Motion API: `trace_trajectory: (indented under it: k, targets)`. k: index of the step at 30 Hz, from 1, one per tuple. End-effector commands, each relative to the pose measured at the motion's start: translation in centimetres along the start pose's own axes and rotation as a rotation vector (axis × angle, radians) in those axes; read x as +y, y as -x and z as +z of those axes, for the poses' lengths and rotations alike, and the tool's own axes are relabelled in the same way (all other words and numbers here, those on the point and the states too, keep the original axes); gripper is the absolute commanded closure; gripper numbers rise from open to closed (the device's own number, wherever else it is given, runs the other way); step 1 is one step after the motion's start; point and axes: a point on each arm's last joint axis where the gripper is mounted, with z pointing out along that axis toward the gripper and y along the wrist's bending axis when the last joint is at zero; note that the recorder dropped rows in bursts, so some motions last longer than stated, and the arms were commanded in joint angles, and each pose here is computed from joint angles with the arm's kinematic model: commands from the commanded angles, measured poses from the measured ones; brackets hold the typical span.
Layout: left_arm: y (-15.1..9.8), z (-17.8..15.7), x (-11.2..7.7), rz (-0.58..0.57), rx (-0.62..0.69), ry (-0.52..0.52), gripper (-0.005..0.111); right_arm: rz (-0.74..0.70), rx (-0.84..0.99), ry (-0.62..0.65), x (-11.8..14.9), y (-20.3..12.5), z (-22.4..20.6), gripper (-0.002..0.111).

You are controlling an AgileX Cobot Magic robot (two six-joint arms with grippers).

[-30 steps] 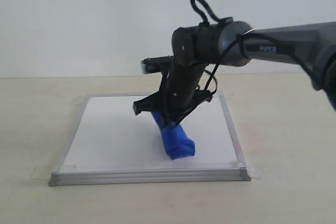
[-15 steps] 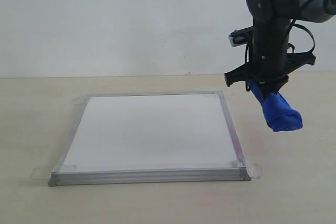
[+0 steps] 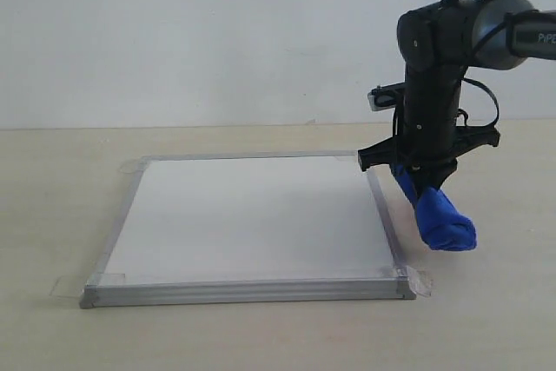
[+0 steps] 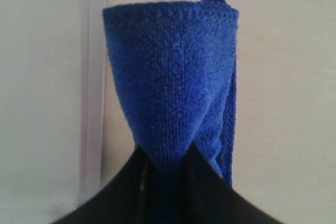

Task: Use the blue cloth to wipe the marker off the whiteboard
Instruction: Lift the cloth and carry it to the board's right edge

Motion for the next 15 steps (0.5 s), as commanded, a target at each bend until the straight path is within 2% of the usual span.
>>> trace_trajectory:
  k: [1, 15]
  targets:
    - [-0.1, 0.0, 0.0, 0.001, -0.004, -0.002, 0.103, -0.001, -0.046, 0.049, 0.6, 0.5, 0.4, 0.108]
    - [-0.1, 0.0, 0.0, 0.001, -0.004, -0.002, 0.103, 0.009, -0.051, 0.052, 0.8, 0.8, 1.7, 0.108]
